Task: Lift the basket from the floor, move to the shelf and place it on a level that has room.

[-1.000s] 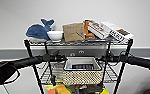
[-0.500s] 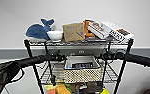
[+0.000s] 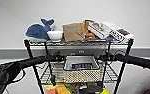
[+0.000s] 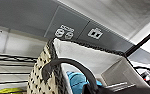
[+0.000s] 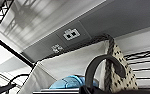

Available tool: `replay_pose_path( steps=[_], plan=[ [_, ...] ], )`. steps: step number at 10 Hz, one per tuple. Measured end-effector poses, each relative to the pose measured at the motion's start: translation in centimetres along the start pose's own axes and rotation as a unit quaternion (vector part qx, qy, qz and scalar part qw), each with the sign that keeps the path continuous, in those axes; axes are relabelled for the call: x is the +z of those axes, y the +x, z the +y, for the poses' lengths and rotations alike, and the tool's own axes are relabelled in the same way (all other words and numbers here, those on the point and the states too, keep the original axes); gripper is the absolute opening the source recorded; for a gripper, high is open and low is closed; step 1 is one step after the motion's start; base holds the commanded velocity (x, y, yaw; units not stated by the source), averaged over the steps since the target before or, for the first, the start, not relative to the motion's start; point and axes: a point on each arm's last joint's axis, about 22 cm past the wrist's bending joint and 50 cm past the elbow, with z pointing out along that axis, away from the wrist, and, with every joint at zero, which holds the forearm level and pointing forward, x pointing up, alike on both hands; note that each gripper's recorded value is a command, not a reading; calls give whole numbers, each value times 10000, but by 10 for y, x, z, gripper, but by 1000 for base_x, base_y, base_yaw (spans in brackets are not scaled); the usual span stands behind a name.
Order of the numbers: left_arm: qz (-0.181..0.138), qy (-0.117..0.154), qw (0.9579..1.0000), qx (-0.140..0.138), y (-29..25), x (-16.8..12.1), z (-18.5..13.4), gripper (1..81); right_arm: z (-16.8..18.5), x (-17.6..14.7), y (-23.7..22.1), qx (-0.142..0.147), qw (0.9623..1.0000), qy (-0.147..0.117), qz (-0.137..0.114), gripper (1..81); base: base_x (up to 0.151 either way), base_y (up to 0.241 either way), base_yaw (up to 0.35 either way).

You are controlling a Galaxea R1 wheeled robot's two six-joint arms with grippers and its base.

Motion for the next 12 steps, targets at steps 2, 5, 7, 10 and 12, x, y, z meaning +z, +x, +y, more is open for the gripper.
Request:
replay_pose_path(
  steps=[2, 5, 7, 10, 12],
  plan=[
    [-14, 12, 10000, 19, 0, 0, -1, 10, 3, 0, 0, 21, 10000, -7, 45, 10, 0, 0, 0],
    [-19, 18, 10000, 65, -1, -1, -1, 811, 2, -1, -1, 12, 10000, -1, 39, 811, 0, 0, 0],
    [-40, -18, 10000, 82, -3, -3, 1, 811, 3, -2, -2, -1, 10000, -3, 26, 811, 0, 0, 0],
    [-22, 11, 10000, 60, -3, -17, -8, 811, 4, -7, -3, -4, 10000, 15, 18, 811, 0, 0, 0],
    [-59, -60, 9999, 89, -8, -27, -6, 811, 4, -16, -6, -12, 10000, 57, -9, 811, 0, 0, 0]
  ],
)
